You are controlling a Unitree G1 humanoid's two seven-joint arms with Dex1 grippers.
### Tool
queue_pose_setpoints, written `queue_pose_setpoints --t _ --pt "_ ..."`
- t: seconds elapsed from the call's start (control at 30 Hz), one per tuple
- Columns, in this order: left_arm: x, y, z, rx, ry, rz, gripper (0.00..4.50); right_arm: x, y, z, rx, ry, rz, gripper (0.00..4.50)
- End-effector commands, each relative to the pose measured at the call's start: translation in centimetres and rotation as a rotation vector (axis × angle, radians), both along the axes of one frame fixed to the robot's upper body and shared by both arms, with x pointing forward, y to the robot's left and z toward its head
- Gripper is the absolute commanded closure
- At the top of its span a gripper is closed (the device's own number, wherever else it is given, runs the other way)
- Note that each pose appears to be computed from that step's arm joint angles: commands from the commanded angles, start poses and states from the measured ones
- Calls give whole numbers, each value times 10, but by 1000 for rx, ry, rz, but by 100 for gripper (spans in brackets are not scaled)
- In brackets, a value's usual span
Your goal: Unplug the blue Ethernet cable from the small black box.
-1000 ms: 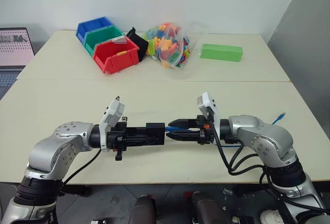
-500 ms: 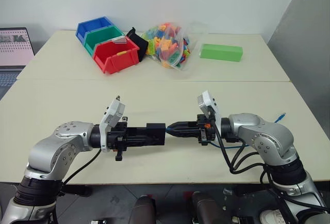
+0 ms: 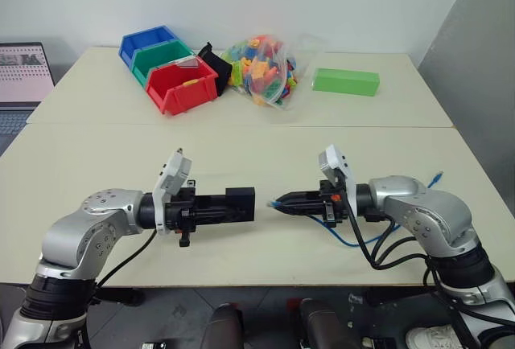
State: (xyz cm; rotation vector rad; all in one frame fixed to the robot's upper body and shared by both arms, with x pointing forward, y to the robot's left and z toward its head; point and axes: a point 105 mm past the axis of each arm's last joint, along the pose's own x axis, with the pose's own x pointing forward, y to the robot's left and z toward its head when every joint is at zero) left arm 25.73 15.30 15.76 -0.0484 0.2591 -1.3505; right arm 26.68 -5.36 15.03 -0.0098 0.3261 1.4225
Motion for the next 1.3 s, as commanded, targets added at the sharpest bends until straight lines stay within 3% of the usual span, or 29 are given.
queue_pose_setpoints --t 0.03,0.2,0.33,0.5,0.57,0.67,0.83,1.0,1.13,1.3 --pt "3 10 5 -1 -38 53 372 10 -12 11 29 -58 -73 442" --pt "10 16 3 -7 -42 128 372 72 -26 8 -1 -219 -432 442" --pt "27 21 3 -20 -65 244 372 142 -68 3 -139 -375 -895 442" --pt "35 23 1 -10 -99 308 372 171 -90 -3 -225 -427 -1093 442" --pt "37 23 -2 2 -114 328 372 174 -92 -5 -217 -415 -1108 371" --pt "42 26 -6 8 -135 379 372 173 -94 2 -194 -439 -1109 314" --pt "68 40 -8 21 -218 566 372 161 -93 25 -142 -521 -1051 177" --pt "114 73 -5 65 -359 895 372 96 -30 48 -23 -515 -543 58" --pt "143 100 -4 100 -457 1142 372 52 1 62 25 -494 -295 58" --pt "157 92 -25 117 -457 1156 372 44 11 69 17 -491 -253 58"
